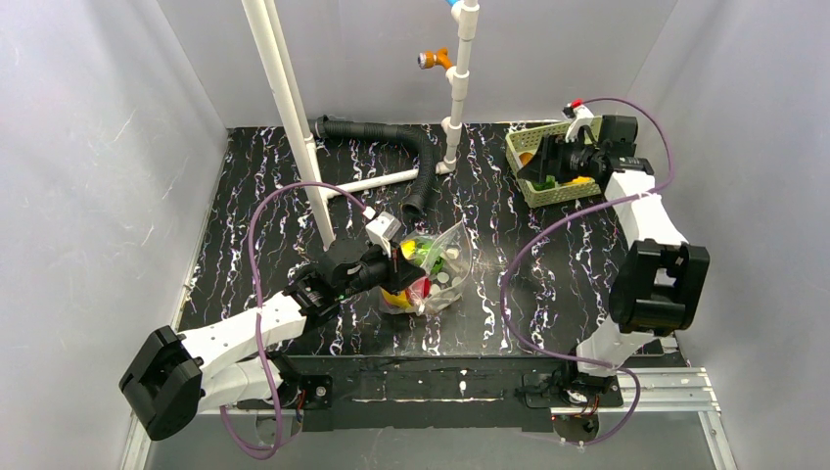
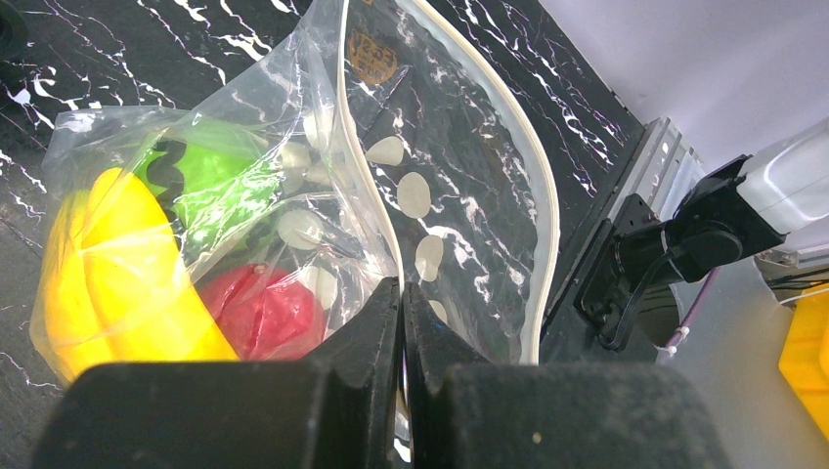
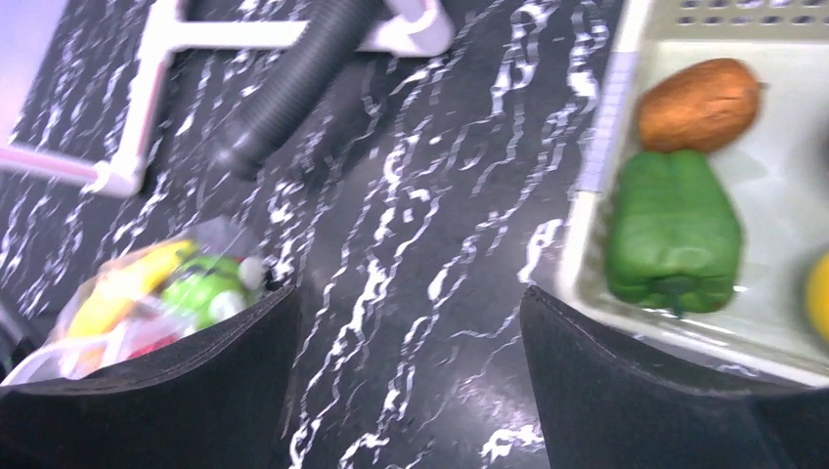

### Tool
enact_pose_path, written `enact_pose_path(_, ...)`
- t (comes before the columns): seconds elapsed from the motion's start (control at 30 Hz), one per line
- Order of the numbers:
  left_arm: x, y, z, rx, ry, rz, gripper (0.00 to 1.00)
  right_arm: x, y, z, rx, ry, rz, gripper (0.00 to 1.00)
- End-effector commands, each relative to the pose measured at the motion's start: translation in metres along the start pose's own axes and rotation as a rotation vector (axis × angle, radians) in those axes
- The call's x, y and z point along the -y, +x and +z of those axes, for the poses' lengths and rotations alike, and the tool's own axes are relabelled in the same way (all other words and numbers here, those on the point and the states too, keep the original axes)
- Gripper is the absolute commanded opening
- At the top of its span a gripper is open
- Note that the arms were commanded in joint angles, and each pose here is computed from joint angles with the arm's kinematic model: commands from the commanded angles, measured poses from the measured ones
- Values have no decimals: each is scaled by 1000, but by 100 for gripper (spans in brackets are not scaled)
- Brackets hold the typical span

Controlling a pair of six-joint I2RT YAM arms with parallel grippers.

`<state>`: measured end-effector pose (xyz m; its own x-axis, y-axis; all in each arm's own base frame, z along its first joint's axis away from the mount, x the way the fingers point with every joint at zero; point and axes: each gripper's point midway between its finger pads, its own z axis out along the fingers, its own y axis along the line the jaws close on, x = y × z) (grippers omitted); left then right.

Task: Open the zip-top bag and remove the fake food
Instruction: Place the fake fruit in the bin, then pick up the fake fruit from the zipper food storage bag.

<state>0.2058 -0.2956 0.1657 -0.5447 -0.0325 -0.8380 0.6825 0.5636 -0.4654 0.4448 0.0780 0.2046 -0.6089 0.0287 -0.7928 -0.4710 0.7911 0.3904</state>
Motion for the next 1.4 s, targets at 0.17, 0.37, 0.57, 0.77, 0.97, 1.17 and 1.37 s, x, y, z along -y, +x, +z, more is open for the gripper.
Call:
enact_pose_path(0.17, 15, -23, -3, 45, 36, 5, 0, -116, 8, -44, 46, -356, -261, 88)
enact_pose_path(0.37, 20, -31, -5, 49, 43, -5, 0, -181, 37, -53, -10, -541, -431, 88)
enact_pose_path(0.57, 22, -37, -8, 54, 27, -23, 0, -231, 73, -60, -85, -675, -576, 86)
enact_pose_path(0.77, 25, -49, -11, 75, 8, -45, 0, -253, 96, -48, -143, -649, -646, 72)
enact_pose_path(0.97, 31, -61, -13, 98, 11, -59, 0, -259, 119, -20, -208, -587, -623, 60)
enact_pose_path(1.17, 36, -69, -13, 118, 25, -62, 0, -254, 133, 11, -228, -499, -580, 56)
enact_pose_path(1.37, 37, -75, -10, 134, 25, -66, 0, -254, 149, 23, -238, -501, -516, 53)
